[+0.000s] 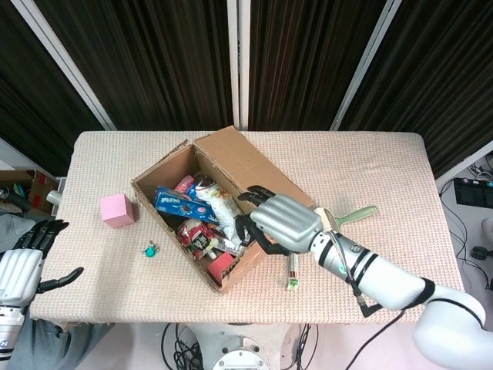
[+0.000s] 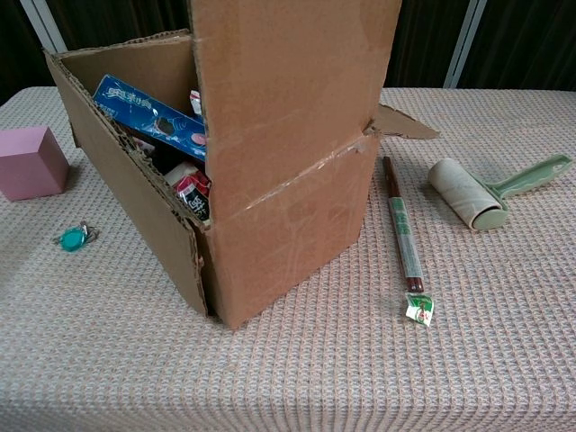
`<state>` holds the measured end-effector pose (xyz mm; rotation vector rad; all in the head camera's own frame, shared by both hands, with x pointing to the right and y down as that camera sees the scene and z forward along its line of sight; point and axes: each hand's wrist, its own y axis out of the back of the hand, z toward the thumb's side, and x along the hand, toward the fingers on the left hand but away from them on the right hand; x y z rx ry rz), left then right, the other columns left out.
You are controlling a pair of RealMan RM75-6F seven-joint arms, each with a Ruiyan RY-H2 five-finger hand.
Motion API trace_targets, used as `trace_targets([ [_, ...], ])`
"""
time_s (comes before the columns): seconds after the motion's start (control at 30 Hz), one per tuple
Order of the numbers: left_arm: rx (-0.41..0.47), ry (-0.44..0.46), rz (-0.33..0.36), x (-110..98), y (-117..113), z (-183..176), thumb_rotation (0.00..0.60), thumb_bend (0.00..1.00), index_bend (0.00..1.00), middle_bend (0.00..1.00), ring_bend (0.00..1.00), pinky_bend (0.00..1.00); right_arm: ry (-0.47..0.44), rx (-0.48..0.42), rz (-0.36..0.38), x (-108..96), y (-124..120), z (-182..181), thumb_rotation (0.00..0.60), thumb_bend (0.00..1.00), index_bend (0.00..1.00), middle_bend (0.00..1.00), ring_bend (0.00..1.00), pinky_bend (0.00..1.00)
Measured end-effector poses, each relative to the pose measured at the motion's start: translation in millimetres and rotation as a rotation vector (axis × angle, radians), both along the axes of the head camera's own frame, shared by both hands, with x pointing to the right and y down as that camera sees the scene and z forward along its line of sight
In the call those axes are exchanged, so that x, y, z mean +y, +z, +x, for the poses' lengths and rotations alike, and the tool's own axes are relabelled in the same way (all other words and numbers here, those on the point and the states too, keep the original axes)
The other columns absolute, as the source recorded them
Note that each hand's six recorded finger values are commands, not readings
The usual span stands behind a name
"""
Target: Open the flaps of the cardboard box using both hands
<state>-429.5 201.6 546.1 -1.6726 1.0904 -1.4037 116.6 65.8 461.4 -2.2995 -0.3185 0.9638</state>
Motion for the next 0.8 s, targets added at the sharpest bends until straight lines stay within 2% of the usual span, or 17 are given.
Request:
trace_targets([
  [0.23,-0.013,0.004,-0.011,-1,-4,9,0.021,0.00,0.15,0.14,0.10,0.20,-0.016,0.072,-0.127,18,0,17,0.600,0.83,0.51,0.60,0.13,0.00],
  [0.33,-0.003,0.006,-0.009,1,-3,10,0.022,0.00,0.15,0.14,0.10,0.20,-0.011,0.092,-0.131,19,-1,26,0.600,0.83,0.50,0.60,0.13,0.00],
  [0.4,0.003,0.007,-0.007,2,-2,7,0.022,0.00,0.15,0.14,0.10,0.20,-0.004,0.091,-0.112,17,-3,30,0.600,0.82,0.46,0.53,0.13,0.00],
  [0.47,0.010,0.006,-0.006,3,-1,7,0.021,0.00,0.15,0.14,0.10,0.20,0.011,0.080,-0.075,13,-5,36,0.600,0.83,0.40,0.40,0.08,0.00],
  [0.5,0.011,0.005,-0.005,3,0,6,0.020,0.00,0.15,0.14,0.10,0.20,0.019,0.077,-0.054,11,-5,40,0.600,0.85,0.33,0.31,0.05,0.00],
  [0.53,0.011,0.005,-0.005,3,0,6,0.020,0.00,0.15,0.14,0.10,0.20,0.030,0.077,-0.019,8,-6,47,0.600,0.87,0.20,0.20,0.01,0.00],
  [0.6,0.008,0.003,-0.004,4,0,5,0.021,0.00,0.15,0.14,0.10,0.20,0.044,0.094,0.042,6,-5,62,0.600,0.87,0.05,0.07,0.00,0.00],
  [0.63,0.006,0.003,-0.004,4,0,4,0.021,0.00,0.15,0.14,0.10,0.20,0.053,0.111,0.086,5,-4,73,0.600,0.83,0.00,0.02,0.00,0.00],
  [0.67,0.003,0.002,-0.002,4,1,3,0.022,0.00,0.15,0.14,0.10,0.20,0.061,0.125,0.123,4,-3,81,0.600,0.79,0.00,0.00,0.00,0.00],
  [0.7,0.001,0.002,0.000,4,1,2,0.021,0.00,0.15,0.14,0.10,0.20,0.070,0.141,0.162,4,-1,90,0.600,0.67,0.00,0.00,0.00,0.00],
  [0.77,-0.005,0.006,0.006,4,1,1,0.017,0.00,0.14,0.14,0.10,0.20,0.102,0.179,0.265,4,4,114,0.600,0.51,0.00,0.00,0.00,0.00],
  [0.8,-0.010,0.009,0.010,4,2,1,0.021,0.00,0.13,0.14,0.10,0.20,0.124,0.198,0.309,5,7,126,0.600,0.46,0.00,0.00,0.00,0.00],
])
